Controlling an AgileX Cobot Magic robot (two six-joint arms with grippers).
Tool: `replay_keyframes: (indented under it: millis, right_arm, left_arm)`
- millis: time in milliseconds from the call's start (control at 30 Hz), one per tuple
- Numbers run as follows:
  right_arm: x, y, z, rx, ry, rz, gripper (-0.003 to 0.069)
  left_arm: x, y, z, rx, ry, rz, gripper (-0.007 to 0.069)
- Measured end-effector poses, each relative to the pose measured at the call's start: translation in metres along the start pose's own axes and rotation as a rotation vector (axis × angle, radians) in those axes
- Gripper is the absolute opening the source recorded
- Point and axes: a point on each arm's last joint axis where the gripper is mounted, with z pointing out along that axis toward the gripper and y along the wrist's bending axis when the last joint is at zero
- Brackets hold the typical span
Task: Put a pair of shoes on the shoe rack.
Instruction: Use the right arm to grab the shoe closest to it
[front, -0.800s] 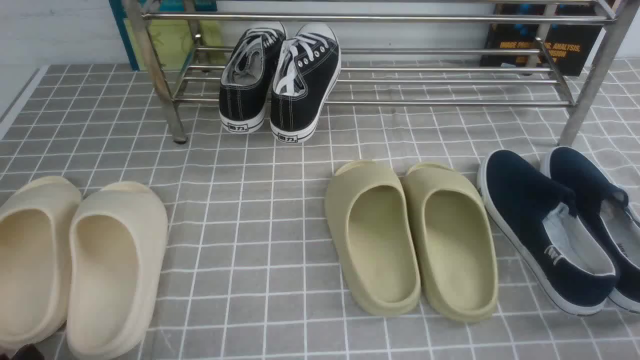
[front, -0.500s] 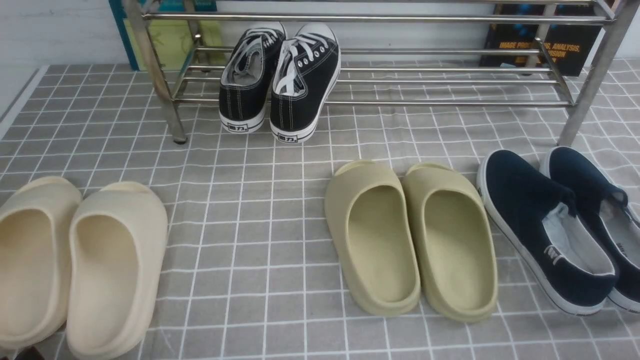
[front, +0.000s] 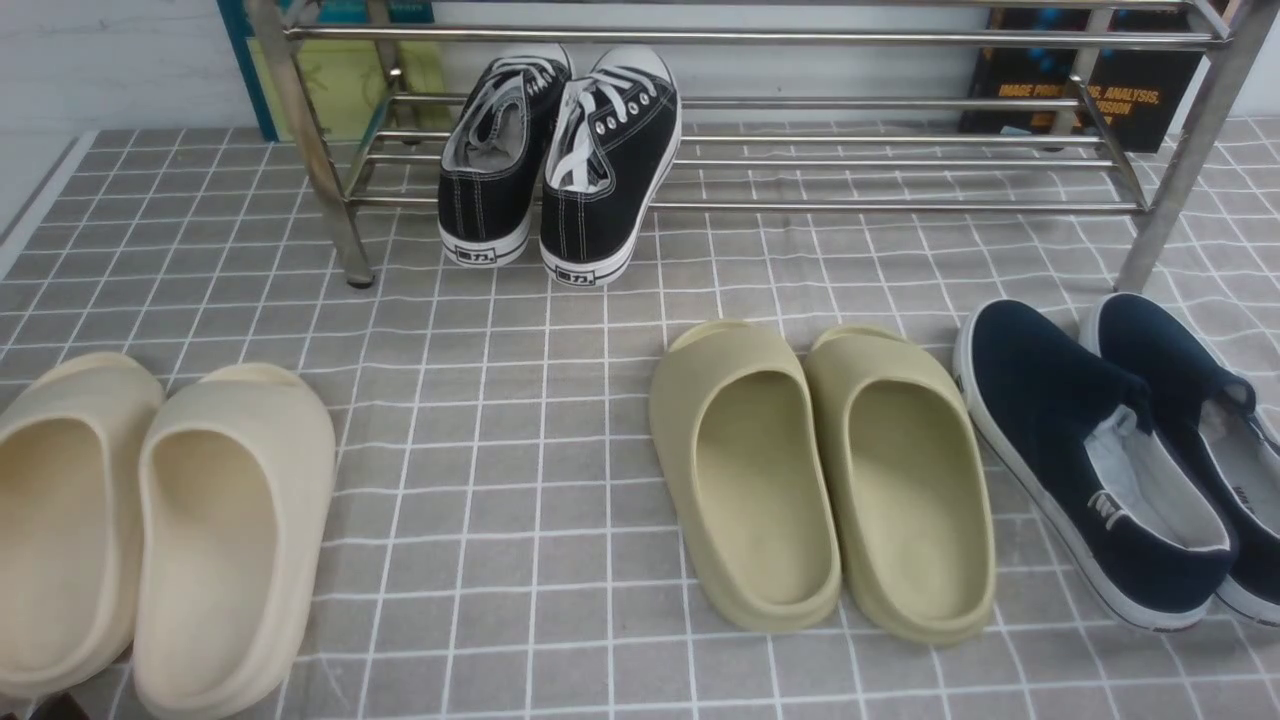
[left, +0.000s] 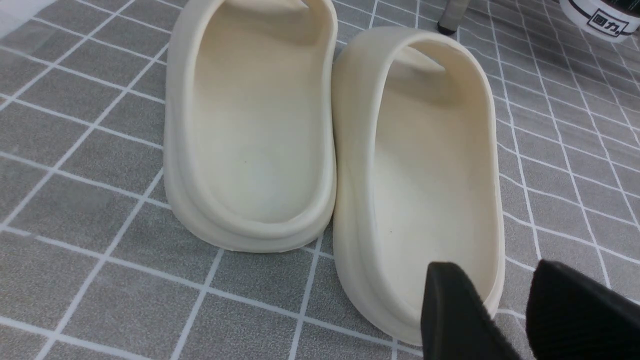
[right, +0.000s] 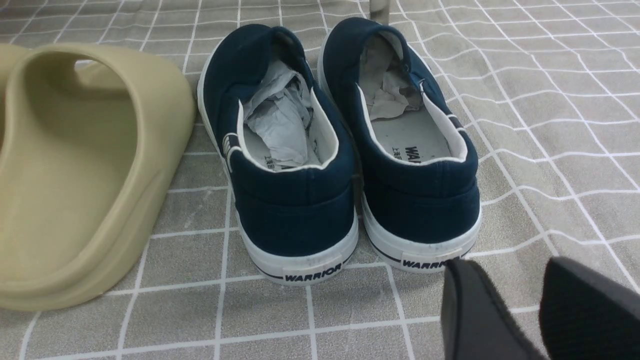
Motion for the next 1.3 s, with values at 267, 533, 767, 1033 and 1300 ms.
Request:
replay_keyframes:
  millis: [267,533,767,1033,1300]
  right_arm:
    - [0.0,0.0,0.0,0.0,0.0,0.0,0.0244]
    - [0.0,0.0,0.0,0.003,-0.001,-0.008,0.0244]
    - [0.0,-0.001,0.0,0.007,-0.001,-0.007,0.0244]
    - [0.0,0.012,-0.001,-0.129,0.041,0.669,0.0244]
    - [0.0,0.019,-0.002,-0.188,0.123,1.241,0.0244]
  left_arm:
    - [0.0,0.0,0.0,0.0,0.0,0.0,0.0239]
    - [0.0,0.0,0.0,0.0,0.0,0.0,0.0239]
    - [0.0,0.0,0.0,0.0,0.0,0.0,0.0239]
    - [0.0,0.0,0.0,0.0,0.0,0.0,0.0239]
    - [0.0,0.0,0.0,0.0,0.0,0.0,0.0239]
